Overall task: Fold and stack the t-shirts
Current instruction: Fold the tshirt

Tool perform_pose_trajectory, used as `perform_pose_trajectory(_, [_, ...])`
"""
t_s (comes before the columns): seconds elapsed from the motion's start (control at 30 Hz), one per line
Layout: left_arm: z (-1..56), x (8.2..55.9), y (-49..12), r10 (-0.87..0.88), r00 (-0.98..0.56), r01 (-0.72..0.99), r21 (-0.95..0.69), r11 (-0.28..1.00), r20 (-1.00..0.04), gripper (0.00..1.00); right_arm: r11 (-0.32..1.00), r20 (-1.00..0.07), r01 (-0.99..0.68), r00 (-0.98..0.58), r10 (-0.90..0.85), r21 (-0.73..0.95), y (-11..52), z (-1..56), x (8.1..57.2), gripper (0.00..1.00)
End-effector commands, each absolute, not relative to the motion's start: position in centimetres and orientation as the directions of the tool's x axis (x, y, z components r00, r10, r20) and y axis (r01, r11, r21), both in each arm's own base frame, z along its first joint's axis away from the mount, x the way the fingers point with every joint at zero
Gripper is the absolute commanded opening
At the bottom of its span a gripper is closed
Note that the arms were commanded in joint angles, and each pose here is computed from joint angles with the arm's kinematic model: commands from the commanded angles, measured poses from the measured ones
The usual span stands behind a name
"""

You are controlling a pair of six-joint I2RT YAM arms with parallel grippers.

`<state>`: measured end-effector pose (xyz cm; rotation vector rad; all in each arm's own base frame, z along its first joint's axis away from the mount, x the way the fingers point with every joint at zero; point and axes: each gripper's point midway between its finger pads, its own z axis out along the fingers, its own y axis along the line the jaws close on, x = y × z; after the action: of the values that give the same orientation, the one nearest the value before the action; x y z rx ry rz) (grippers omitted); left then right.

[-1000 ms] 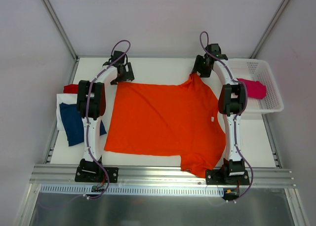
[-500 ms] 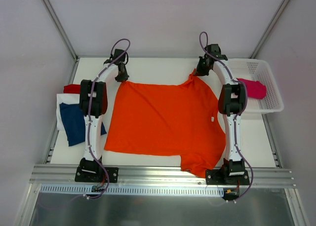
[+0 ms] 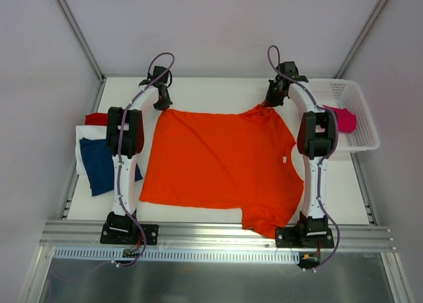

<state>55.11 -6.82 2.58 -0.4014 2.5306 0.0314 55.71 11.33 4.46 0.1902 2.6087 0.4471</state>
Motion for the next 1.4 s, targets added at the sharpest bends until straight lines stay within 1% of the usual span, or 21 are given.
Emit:
perform_pose_trajectory(0.0, [4.0,53.7,-6.0,-0.289,-0.793,-0.316,-0.045,0.948,-0.536,0.00,0.949,-0.564,0.004,-0.804,0.191,0.315,10.7,11.8,55.6,0.00])
perform_pose_trajectory(0.03, [4.2,53.4,-6.0,-0.288,-0.796,-0.313,-0.046,0.949,-0.533,0.00,0.954,-0.570,-0.016,-0.805,0.165,0.298,10.6,11.8,55.3,0.00])
perform_pose_trajectory(0.33, [5.4,51.0,-5.6,-0.292,-0.794,-0.329,-0.027,0.944,-0.532,0.00,0.961,-0.557,-0.007,-0.816,0.154,0.276,10.3,12.0,52.3,0.00])
perform_pose_trajectory(0.43, [6.2,49.9,-5.6,-0.286,-0.786,-0.334,-0.012,0.942,-0.549,0.00,0.964,-0.557,-0.006,-0.817,0.148,0.265,10.4,12.0,51.1,0.00])
perform_pose_trajectory(0.5, [7.5,49.6,-5.7,-0.277,-0.766,-0.335,-0.008,0.942,-0.580,0.00,0.967,-0.546,0.002,-0.825,0.146,0.256,10.2,11.6,50.2,0.00])
perform_pose_trajectory(0.53, [7.1,49.0,-5.6,-0.273,-0.775,-0.332,0.000,0.943,-0.570,0.00,0.967,-0.557,-0.003,-0.818,0.144,0.254,10.3,12.3,49.8,0.00])
perform_pose_trajectory(0.6, [7.5,48.2,-5.9,-0.269,-0.775,-0.325,-0.005,0.946,-0.571,0.00,0.971,-0.548,-0.002,-0.826,0.134,0.241,10.3,11.8,48.6,0.00])
perform_pose_trajectory(0.63, [7.6,48.0,-5.9,-0.268,-0.773,-0.326,-0.002,0.945,-0.574,0.00,0.971,-0.567,-0.006,-0.813,0.135,0.240,10.3,12.9,48.2,0.00])
perform_pose_trajectory(0.7, [7.7,47.2,-6.0,-0.262,-0.774,-0.326,0.008,0.945,-0.577,0.00,0.973,-0.575,-0.009,-0.807,0.130,0.232,10.3,13.3,47.5,0.00])
perform_pose_trajectory(0.83, [8.2,46.4,-6.2,-0.251,-0.766,-0.318,0.009,0.948,-0.592,0.00,0.977,-0.575,-0.010,-0.810,0.117,0.213,10.3,13.3,45.3,0.00])
perform_pose_trajectory(0.87, [8.3,46.3,-6.2,-0.248,-0.766,-0.316,0.011,0.949,-0.593,0.00,0.978,-0.588,-0.011,-0.800,0.115,0.207,10.2,14.0,45.0,0.00])
perform_pose_trajectory(1.37, [8.6,41.8,-5.4,-0.237,-0.768,-0.329,0.049,0.943,-0.594,0.00,0.985,-0.583,-0.014,-0.808,0.089,0.170,10.5,14.5,39.0,0.00])
